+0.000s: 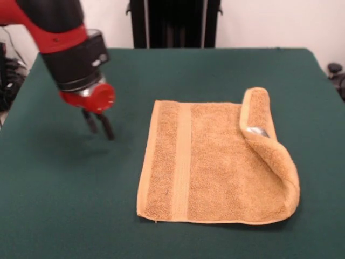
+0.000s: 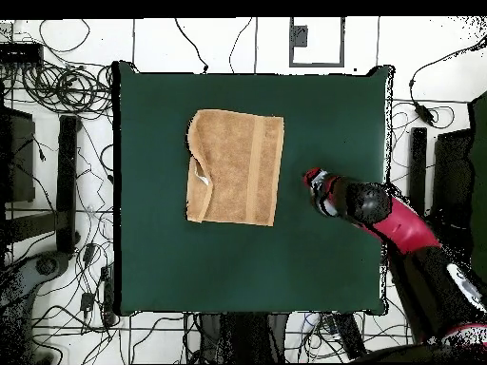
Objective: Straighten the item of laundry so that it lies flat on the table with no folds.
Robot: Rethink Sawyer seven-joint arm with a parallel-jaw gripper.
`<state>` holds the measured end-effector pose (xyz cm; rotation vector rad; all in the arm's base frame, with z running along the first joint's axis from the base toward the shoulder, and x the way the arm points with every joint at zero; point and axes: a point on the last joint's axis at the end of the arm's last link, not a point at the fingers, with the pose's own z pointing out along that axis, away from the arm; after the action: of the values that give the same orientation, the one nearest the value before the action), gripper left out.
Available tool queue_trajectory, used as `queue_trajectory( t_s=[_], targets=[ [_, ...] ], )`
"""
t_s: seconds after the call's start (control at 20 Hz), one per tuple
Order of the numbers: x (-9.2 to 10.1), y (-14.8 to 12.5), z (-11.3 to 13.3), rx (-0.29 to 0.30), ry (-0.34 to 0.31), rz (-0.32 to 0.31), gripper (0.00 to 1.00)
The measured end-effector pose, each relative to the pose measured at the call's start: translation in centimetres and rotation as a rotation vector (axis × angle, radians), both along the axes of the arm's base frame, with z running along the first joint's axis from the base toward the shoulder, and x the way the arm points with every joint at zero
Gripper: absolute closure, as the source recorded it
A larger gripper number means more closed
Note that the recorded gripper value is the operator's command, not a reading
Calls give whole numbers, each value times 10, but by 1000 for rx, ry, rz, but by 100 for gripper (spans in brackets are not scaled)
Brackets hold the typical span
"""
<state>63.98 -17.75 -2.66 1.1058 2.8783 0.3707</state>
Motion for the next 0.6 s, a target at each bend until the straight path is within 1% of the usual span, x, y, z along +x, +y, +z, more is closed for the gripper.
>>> queue_trajectory(
  t_s=[0.05,0.15,0.2,0.35,0.6],
  targets=[
    [1,-5,0,-8,-5,1,0],
    [2,-20,1,-44,-22,18,0],
    [3,-22,1,-53,-26,26,0],
    [5,-23,0,-68,-34,47,0],
    [5,-18,-2,-74,-38,72,0]
  ],
)
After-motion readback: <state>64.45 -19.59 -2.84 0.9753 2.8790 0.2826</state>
